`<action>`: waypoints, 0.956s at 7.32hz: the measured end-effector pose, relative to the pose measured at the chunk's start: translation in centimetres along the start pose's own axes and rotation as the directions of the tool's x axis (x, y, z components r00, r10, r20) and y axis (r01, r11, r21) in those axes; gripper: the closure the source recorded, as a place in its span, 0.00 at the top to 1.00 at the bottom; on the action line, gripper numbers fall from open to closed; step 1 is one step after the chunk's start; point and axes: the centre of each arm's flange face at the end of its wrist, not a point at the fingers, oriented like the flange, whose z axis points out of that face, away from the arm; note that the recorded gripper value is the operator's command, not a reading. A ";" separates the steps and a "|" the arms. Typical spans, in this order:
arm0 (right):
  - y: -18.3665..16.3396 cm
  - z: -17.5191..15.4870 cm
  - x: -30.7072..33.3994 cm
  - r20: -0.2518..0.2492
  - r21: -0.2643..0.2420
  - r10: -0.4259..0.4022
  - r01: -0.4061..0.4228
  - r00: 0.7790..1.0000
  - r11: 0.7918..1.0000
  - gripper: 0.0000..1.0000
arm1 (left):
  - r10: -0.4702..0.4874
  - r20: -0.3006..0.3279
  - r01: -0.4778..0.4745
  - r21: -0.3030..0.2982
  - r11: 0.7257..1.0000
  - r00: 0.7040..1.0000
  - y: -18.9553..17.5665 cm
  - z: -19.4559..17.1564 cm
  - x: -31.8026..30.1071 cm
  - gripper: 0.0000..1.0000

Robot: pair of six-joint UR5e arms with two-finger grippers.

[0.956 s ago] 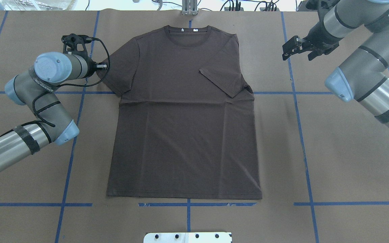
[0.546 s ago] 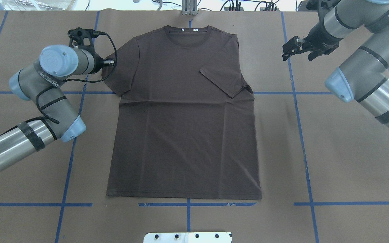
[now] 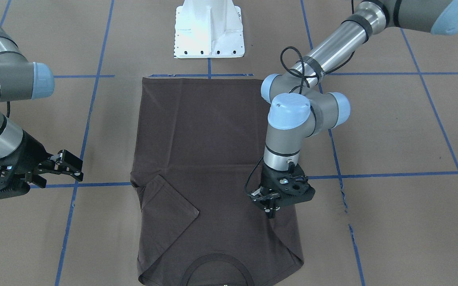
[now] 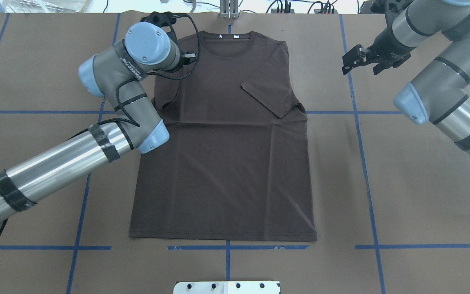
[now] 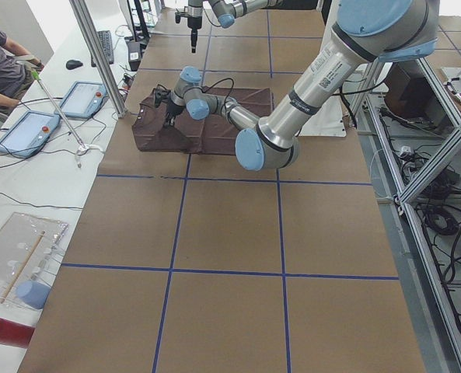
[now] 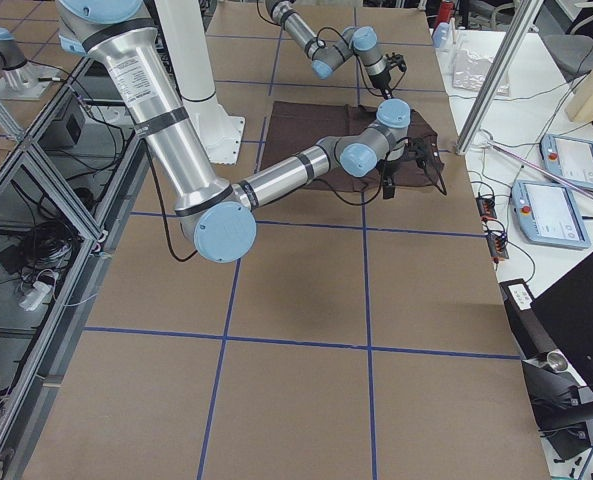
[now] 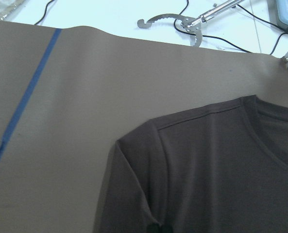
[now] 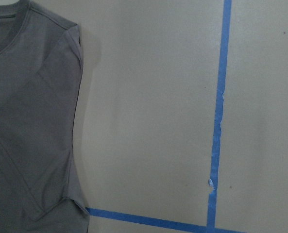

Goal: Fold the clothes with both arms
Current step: 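Grasp the sleeve nearest the left gripper and fold it inward across the shirt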

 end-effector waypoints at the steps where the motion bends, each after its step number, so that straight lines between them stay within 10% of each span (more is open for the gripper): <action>1: 0.0 0.1 0.1 0.000 0.000 0.000 0.000 1.000 1.000 1.00 | -0.015 -0.020 0.014 -0.005 1.000 1.000 0.7 0.6 1.6 0.00; 2: 0.0 0.1 0.1 -0.001 -0.001 0.001 -0.001 1.000 1.000 1.00 | -0.021 -0.034 0.021 -0.011 1.000 0.999 1.5 0.9 2.7 0.00; 3: 0.0 0.2 0.2 -0.002 -0.002 0.001 -0.001 1.000 1.000 1.00 | -0.021 -0.045 0.020 -0.016 1.000 0.999 2.1 1.1 3.3 0.77; 4: 0.0 0.3 0.3 -0.004 -0.004 0.000 0.000 1.000 1.000 1.00 | -0.017 -0.056 0.017 -0.018 1.000 0.998 2.5 1.1 3.6 1.00; 7: 0.7 0.4 0.2 0.012 -0.027 0.024 -0.024 1.000 0.999 1.00 | -0.002 -0.150 -0.002 -0.024 1.000 0.989 2.9 -1.7 2.9 1.00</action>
